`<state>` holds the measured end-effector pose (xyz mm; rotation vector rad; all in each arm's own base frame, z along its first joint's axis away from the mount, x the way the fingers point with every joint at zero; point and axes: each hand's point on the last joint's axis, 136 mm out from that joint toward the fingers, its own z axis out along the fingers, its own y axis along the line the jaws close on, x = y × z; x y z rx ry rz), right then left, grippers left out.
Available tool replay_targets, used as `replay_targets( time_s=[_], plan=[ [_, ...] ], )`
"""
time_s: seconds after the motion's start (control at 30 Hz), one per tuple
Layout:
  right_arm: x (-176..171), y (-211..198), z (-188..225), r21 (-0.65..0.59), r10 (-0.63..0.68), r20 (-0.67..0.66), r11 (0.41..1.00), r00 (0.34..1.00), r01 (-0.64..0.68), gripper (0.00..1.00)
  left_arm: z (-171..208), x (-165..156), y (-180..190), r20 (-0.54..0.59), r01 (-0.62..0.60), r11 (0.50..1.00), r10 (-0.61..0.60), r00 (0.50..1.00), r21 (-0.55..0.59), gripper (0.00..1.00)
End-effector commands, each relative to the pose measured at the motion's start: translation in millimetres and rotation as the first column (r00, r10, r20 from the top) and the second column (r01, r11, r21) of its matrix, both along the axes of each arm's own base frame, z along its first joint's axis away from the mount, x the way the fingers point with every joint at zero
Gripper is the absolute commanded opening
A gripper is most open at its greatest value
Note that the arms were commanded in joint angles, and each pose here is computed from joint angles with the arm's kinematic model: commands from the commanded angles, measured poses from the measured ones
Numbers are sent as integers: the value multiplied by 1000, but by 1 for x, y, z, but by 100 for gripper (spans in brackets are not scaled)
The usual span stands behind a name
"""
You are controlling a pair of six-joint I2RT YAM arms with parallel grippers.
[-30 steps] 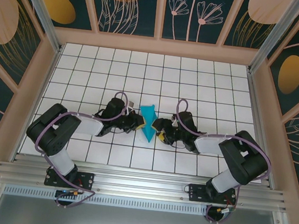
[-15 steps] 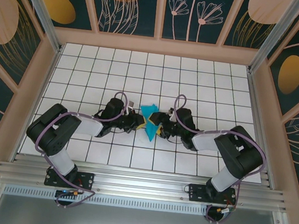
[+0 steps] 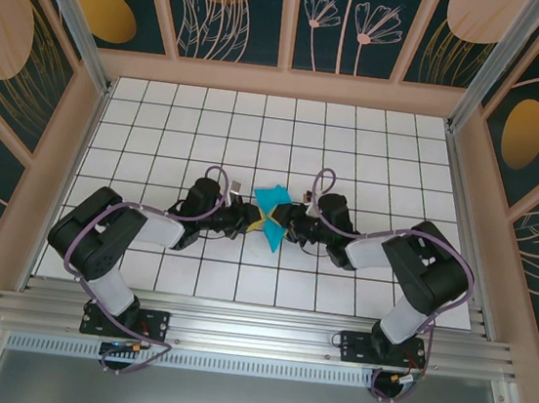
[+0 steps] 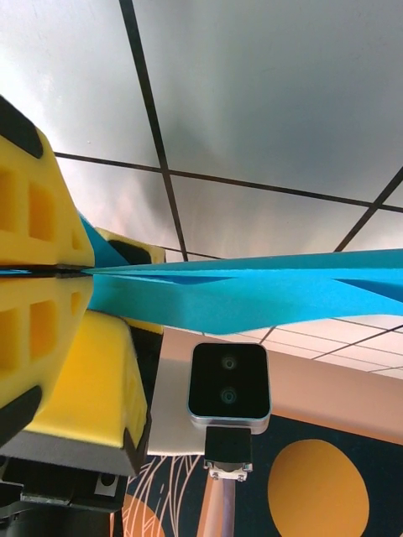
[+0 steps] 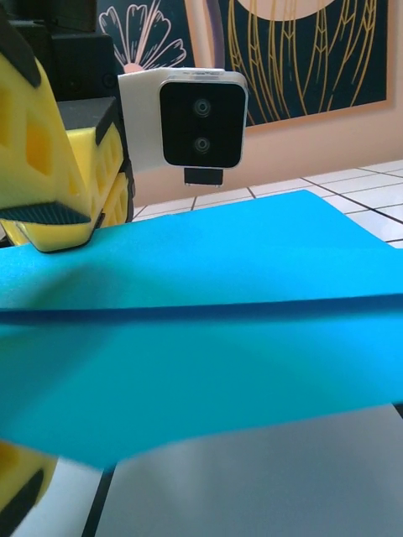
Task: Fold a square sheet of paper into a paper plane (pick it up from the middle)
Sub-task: Turn over the paper at the center of the table.
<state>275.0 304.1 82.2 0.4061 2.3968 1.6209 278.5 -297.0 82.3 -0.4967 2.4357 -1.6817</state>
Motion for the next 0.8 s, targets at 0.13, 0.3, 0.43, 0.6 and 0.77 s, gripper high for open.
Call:
replay_targets(
  time_s=[0.13,0.3,0.43,0.6,0.77],
  plan=[
    [6,6,18,30,38,92,999,995,-41,28,2,1,0,3,-4,1000,4,1000,-25,15],
    [6,3,22,21,39,110,999,993,-41,22,-1,-1,2,1,-6,1000,6,1000,-11,19],
    [7,2,24,1,39,118,999,992,-40,17,-3,-1,5,5,-12,1000,12,1000,18,24],
    [8,-1,21,-39,44,119,998,992,-39,13,-1,-1,7,21,-14,999,14,1000,36,32],
    [11,-5,16,-127,54,124,991,991,-38,12,-1,-1,15,47,-34,995,30,998,90,38]
  ],
)
